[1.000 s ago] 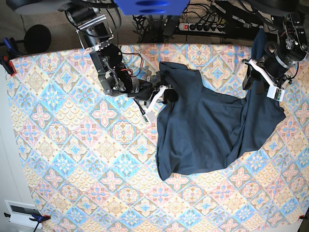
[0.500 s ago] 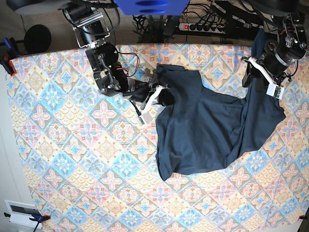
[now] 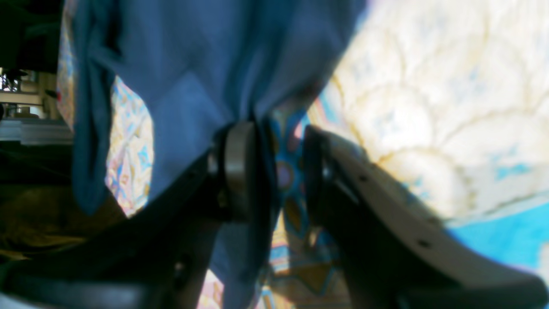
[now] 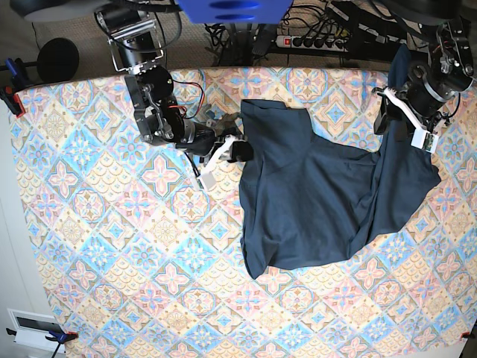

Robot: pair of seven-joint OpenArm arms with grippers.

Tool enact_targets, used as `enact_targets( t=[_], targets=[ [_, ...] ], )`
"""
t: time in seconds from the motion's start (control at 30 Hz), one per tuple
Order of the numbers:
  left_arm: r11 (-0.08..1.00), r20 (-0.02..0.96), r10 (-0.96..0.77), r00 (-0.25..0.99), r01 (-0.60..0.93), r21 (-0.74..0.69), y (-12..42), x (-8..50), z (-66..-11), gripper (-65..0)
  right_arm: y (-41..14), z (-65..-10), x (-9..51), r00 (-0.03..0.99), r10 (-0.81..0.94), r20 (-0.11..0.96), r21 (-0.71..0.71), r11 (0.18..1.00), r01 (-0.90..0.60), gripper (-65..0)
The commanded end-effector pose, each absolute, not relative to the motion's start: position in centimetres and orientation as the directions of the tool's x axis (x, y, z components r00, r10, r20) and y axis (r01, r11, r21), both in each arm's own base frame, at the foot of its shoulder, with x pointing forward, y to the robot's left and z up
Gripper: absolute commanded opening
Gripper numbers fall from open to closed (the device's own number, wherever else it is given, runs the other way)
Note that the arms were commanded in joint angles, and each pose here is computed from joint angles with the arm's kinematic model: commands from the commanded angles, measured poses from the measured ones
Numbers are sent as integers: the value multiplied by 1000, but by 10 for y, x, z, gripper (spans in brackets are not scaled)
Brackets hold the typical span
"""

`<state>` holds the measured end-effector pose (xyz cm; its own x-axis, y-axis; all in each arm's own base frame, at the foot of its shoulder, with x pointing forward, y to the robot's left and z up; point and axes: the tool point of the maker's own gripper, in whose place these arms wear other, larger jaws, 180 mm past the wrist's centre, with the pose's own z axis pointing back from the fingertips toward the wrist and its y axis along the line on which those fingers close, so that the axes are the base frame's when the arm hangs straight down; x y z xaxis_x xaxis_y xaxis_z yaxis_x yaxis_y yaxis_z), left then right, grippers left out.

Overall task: Layout the t-shirt on the table in an organized manner, then fold the t-shirt properly
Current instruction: 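Drag the shoulder edge with the right gripper away from the left gripper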

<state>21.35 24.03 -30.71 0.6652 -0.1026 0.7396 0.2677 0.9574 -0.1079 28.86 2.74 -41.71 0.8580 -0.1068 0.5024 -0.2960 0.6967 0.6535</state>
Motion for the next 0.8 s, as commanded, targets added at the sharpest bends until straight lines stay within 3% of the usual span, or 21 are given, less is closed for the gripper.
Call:
enact_targets(
  t=[0.0, 0.4, 0.77],
  targets=[
    [954, 765, -110, 635, 283, -98, 240, 218, -297, -369, 29, -410, 298, 847, -113, 519, 656, 689, -310, -470],
    [954, 766, -110, 633, 284, -98, 239, 219, -297, -369, 24, -374, 354, 783, -124, 609, 615, 698, -368, -471],
    [954, 767, -110, 632, 284, -97, 239, 219, -296, -369, 17, -405, 345, 834, -124, 537, 631, 716, -300, -471]
  ],
)
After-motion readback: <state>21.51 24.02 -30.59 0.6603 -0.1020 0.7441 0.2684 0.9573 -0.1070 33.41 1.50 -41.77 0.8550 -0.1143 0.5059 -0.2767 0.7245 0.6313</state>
